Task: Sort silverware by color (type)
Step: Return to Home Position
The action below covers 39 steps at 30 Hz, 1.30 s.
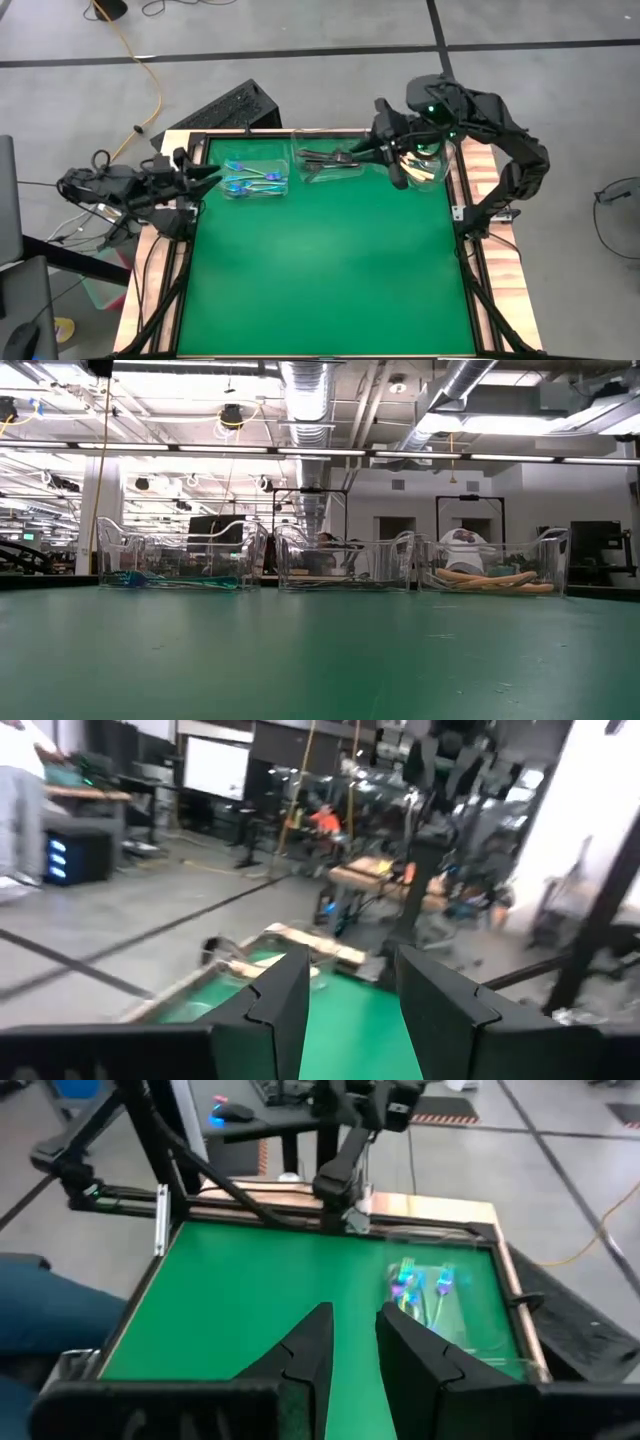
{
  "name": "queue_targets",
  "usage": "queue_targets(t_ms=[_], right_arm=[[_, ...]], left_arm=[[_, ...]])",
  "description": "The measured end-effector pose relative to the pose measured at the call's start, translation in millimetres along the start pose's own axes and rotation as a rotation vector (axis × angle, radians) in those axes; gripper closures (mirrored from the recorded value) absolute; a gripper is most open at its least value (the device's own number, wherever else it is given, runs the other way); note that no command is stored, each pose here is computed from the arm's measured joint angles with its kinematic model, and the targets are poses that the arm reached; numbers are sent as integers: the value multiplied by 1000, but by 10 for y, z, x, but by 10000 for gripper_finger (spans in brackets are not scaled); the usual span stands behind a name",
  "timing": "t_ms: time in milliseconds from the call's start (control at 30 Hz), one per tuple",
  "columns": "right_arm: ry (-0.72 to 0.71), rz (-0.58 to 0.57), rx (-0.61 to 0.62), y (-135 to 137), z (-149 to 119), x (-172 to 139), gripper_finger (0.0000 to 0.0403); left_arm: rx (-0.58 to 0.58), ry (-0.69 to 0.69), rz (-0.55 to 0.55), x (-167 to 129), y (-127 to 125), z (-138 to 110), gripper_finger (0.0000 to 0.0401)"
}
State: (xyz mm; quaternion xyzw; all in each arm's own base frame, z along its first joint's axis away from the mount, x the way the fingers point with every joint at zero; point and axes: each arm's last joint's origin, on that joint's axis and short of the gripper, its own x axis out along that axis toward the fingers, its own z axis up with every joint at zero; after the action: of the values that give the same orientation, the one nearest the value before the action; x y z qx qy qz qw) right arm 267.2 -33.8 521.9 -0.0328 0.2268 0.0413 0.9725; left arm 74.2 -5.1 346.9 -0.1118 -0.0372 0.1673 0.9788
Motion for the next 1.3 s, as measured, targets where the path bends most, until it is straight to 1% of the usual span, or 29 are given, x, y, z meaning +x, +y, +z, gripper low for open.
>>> queue_targets(t_ms=[100, 233, 333, 400, 467, 600, 733, 933, 1100, 1200, 1300], right_arm=[[5, 26, -2, 42, -54, 42, 301], [-8, 24, -1, 41, -223, 116, 301], [-84, 24, 18, 0, -401, 125, 301], [-167, 34, 30, -25, -535, 110, 301], [-231, 21, 56, -57, -705, 87, 301], [-335, -5, 120, -94, -1087, 77, 301], [-438, 26, 176, -77, -1483, 62, 301], [-576, 7, 259, -40, -2115, 79, 301], [-671, -15, 320, -37, -2561, 35, 301], [-695, -12, 333, -3, -2750, -7, 301], [-744, -26, 314, 41, -2892, -78, 301]], left_arm=[[-80, -17, -64, -120, 107, -153, 269], [-155, -78, -88, -224, 234, -385, 269], [-185, -140, -103, -289, 309, -504, 269], [-178, -132, -99, -274, 313, -574, 269], [-156, -102, -98, -259, 306, -609, 269], [-143, -92, -84, -220, 279, -608, 269], [-139, -99, -89, -225, 281, -599, 269], [-122, -88, -78, -215, 283, -635, 269], [-127, -72, -53, -172, 295, -822, 269], [-150, -51, -47, -123, 287, -957, 269], [-164, -60, -54, -78, 271, -1057, 269]])
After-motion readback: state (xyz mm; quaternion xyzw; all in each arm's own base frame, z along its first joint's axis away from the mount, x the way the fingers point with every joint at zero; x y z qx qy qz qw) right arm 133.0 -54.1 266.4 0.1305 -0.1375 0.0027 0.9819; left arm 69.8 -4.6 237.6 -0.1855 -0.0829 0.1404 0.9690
